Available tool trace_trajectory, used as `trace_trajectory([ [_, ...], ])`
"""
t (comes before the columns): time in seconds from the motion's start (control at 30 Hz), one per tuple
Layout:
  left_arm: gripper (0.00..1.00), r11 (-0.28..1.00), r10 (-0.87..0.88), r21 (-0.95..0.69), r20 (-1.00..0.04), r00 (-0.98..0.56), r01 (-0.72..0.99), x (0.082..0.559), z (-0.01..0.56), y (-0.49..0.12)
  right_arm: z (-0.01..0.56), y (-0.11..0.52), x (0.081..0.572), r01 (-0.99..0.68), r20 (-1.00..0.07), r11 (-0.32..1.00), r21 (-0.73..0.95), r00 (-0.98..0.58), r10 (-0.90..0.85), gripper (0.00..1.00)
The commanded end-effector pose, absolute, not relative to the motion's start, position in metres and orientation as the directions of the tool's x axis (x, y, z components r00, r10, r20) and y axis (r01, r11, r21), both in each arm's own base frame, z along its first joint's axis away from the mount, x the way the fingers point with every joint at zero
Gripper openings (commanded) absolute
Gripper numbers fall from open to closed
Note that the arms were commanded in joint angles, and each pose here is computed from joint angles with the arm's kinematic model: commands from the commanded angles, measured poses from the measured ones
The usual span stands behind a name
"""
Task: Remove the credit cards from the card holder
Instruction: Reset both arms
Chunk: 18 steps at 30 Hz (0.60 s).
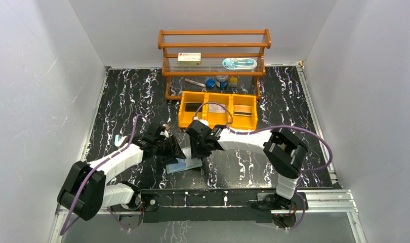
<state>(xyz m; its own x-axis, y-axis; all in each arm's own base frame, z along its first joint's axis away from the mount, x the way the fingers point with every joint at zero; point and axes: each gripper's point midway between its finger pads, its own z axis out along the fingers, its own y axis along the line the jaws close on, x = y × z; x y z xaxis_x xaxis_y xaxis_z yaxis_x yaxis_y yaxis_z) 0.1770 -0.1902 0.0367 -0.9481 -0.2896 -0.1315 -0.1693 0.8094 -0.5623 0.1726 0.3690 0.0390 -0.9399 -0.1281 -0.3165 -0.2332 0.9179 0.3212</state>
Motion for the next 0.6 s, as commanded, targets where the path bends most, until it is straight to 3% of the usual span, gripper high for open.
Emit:
trace_trajectory([
  [0.0, 0.48, 0.809, -0.267, -0.573, -0.155, -0.951, -0.134, 0.179, 0.047, -0.192, 0.087, 0.388, 0.182, -0.238, -0.374, 0.846, 0.478, -0.926, -0.050, 0.41],
  [0.23, 0.51, 0.843, -0.275, -0.528, -0.252, -0.928, -0.106, 0.194, 0.067, -0.182, 0.115, 0.367, 0.200, -0.195, -0.405, 0.807, 0.558, -0.912, 0.059, 0.44],
  [0.43, 0.64, 0.880, -0.310, -0.459, -0.366, -0.877, -0.119, 0.208, 0.091, -0.162, 0.130, 0.319, 0.227, -0.109, -0.488, 0.852, 0.513, -0.853, 0.185, 0.58],
  [0.57, 0.78, 0.902, -0.348, -0.404, -0.472, -0.810, -0.152, 0.220, 0.115, -0.141, 0.142, 0.283, 0.250, -0.073, -0.541, 0.873, 0.481, -0.809, 0.231, 0.68],
])
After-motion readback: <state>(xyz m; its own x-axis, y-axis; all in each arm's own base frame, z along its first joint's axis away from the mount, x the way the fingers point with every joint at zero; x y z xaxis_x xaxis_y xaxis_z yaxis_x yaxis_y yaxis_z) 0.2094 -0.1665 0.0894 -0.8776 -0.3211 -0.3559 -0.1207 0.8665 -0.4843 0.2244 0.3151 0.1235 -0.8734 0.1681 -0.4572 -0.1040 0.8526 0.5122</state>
